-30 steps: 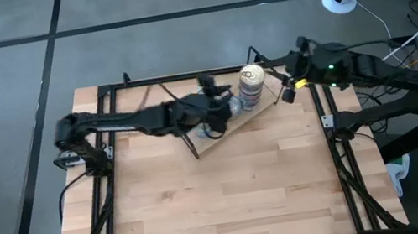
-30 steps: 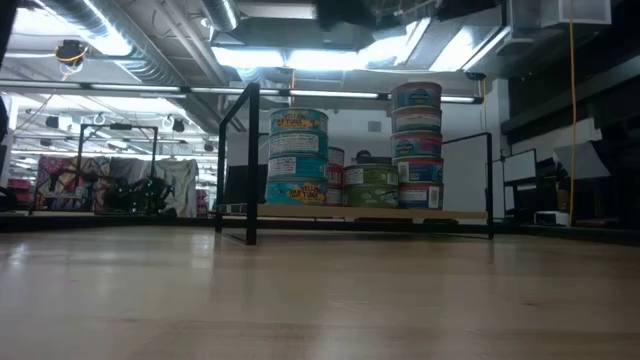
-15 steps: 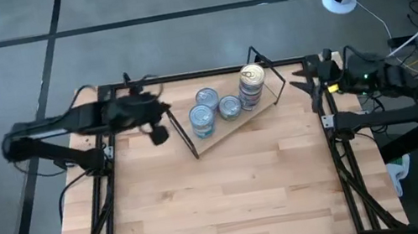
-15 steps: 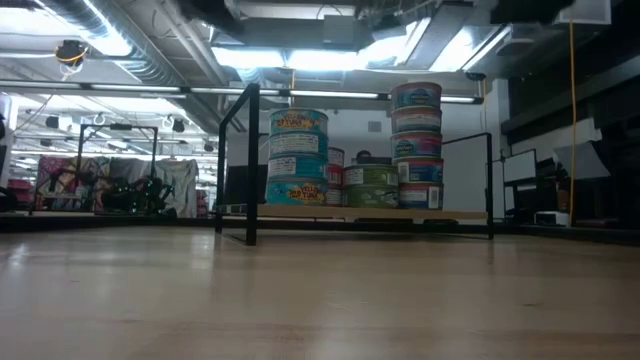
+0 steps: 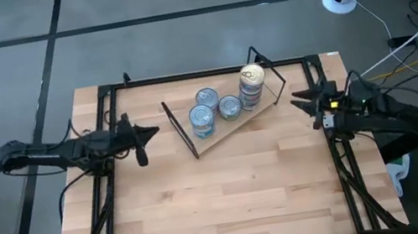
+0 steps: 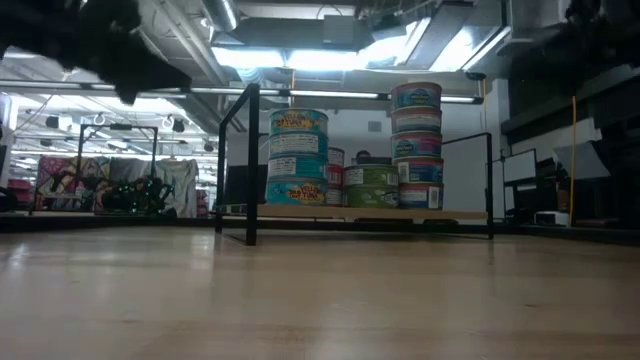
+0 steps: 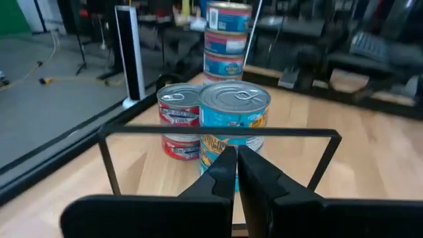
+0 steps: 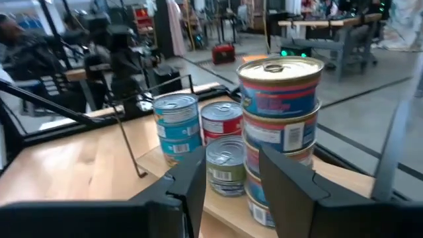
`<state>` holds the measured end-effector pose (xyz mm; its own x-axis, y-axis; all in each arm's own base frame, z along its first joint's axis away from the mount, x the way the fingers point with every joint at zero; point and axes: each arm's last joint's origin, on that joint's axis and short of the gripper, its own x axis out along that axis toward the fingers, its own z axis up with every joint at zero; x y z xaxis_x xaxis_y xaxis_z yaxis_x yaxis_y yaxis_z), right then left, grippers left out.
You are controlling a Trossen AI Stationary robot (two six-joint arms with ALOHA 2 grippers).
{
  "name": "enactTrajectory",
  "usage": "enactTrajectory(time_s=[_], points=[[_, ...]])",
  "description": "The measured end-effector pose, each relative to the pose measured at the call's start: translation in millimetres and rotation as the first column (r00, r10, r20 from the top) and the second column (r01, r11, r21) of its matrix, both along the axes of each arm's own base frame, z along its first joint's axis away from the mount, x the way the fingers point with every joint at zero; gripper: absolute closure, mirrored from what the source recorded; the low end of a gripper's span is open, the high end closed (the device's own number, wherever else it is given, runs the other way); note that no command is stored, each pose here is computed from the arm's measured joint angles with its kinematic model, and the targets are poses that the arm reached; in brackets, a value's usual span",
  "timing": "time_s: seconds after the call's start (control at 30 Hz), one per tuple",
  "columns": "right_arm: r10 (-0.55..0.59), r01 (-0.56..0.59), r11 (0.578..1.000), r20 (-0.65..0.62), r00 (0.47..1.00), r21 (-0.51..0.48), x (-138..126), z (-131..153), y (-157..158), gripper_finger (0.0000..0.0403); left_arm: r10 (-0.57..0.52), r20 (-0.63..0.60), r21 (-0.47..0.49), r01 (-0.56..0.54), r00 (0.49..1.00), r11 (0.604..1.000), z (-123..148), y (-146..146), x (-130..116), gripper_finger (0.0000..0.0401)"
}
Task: Stack canned seafood by type on shelf
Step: Return to Home Position
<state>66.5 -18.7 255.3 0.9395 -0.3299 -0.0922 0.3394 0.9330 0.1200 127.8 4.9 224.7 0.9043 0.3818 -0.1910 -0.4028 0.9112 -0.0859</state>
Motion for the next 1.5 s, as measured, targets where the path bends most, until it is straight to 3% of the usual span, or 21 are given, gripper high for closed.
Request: enactTrajectory(time_s=[0.2, 0.43, 0.67, 0.87, 1.07, 1.5], points=[[0.056, -0.056, 0.998, 0.06, 0.997, -0.016, 0.1, -24.0, 1.6, 0.0265, 0.001, 0.138, -0.003, 0.0, 0.99, 1.0, -31.8, 1.4, -21.6, 0.0388], [0.102, -0.102, 0.995, 0.022, 0.995, -0.003, 4.5, -35.1, 2.0, 0.0265, -0.014, 0.255, 0.069, -0.004, 0.967, 0.998, -37.0, 2.3, -37.4, 0.0388], [0.207, -0.207, 0.978, 0.036, 0.978, -0.004, 4.9, -33.8, 5.1, 0.0265, -0.043, 0.226, 0.105, 0.02, 0.973, 0.994, -37.8, 1.7, -36.9, 0.0388], [0.281, -0.281, 0.96, 0.053, 0.958, -0.003, 12.8, -47.5, 5.5, 0.0265, -0.173, 0.177, 0.113, 0.154, 0.969, 0.982, -42.3, -1.9, -35.6, 0.0388], [0.281, -0.281, 0.96, 0.073, 0.957, -0.014, 20.3, -63.2, 3.7, 0.0265, -0.315, 0.124, 0.139, 0.298, 0.941, 0.944, -46.3, -6.0, -34.9, 0.0388], [0.274, -0.271, 0.961, 0.069, 0.959, -0.05, 27.0, -80.0, 1.8, 0.0265, -0.329, 0.055, 0.121, 0.321, 0.943, 0.939, -53.2, -6.4, -35.2, 0.0388]])
